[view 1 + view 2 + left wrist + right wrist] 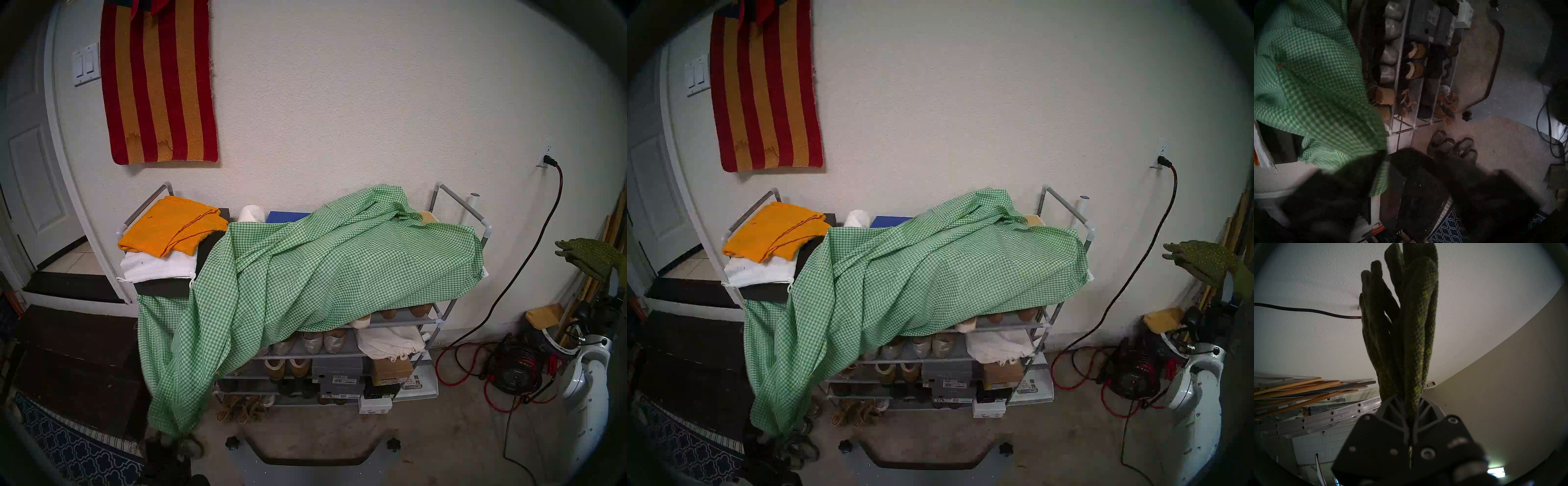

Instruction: Lift the object off the cloth, cover the shoe rack with the cloth, put the object back

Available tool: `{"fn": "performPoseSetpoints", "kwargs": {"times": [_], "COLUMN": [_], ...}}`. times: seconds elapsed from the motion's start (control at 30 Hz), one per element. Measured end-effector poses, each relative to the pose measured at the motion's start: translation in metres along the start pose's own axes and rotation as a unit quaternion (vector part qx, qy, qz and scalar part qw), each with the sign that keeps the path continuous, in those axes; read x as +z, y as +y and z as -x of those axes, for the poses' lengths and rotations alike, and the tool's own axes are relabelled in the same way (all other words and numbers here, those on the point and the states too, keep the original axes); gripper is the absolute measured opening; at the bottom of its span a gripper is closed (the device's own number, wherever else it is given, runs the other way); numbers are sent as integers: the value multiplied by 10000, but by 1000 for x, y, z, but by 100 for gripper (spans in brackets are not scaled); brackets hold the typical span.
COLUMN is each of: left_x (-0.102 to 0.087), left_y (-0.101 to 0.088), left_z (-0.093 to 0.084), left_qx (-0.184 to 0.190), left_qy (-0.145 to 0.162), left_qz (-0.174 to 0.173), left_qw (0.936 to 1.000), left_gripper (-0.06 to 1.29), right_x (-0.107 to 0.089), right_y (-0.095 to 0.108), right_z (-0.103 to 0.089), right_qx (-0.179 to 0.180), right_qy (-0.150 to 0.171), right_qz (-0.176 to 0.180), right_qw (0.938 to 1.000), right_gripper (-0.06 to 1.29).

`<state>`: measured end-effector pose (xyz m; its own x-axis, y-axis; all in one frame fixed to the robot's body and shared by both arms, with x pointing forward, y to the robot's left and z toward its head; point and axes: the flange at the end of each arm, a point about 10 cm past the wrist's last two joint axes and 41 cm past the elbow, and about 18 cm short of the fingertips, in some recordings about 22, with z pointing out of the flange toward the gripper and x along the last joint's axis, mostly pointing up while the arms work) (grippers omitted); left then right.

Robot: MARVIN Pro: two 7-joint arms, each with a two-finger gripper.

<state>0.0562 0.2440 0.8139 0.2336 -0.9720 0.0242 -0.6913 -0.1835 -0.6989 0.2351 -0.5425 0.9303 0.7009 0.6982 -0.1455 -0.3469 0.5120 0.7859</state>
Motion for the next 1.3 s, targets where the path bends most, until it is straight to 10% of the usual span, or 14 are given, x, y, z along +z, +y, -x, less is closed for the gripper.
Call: {"fn": "performPoseSetpoints", "kwargs": {"times": [0.5, 0.67, 0.9, 1.07, 1.3], "left_x": [55, 73, 57, 37, 22], "left_y": [25, -14, -86, -96, -81], "left_z": [70, 51, 5, -9, -12], "left_qx": [192, -474, -1344, -1619, -1717], "left_qy": [-1150, -814, 81, 380, 474], "left_qz": [179, -683, -2235, -2613, -2429], "left_qw": [9930, 9932, 9654, 9508, 9536], "left_gripper": [127, 127, 127, 127, 127], "right_x": [0, 0, 0, 0, 0], "right_y": [0, 0, 0, 0, 0], "right_z": [0, 0, 0, 0, 0], "right_qx": [0, 0, -1, -1, -2], "right_qy": [2, 2, 3, 4, 5], "right_qz": [1, 1, 1, 1, 1], "right_qw": [10000, 10000, 10000, 10000, 10000], "right_gripper": [-1, -1, -1, -1, -1]}}
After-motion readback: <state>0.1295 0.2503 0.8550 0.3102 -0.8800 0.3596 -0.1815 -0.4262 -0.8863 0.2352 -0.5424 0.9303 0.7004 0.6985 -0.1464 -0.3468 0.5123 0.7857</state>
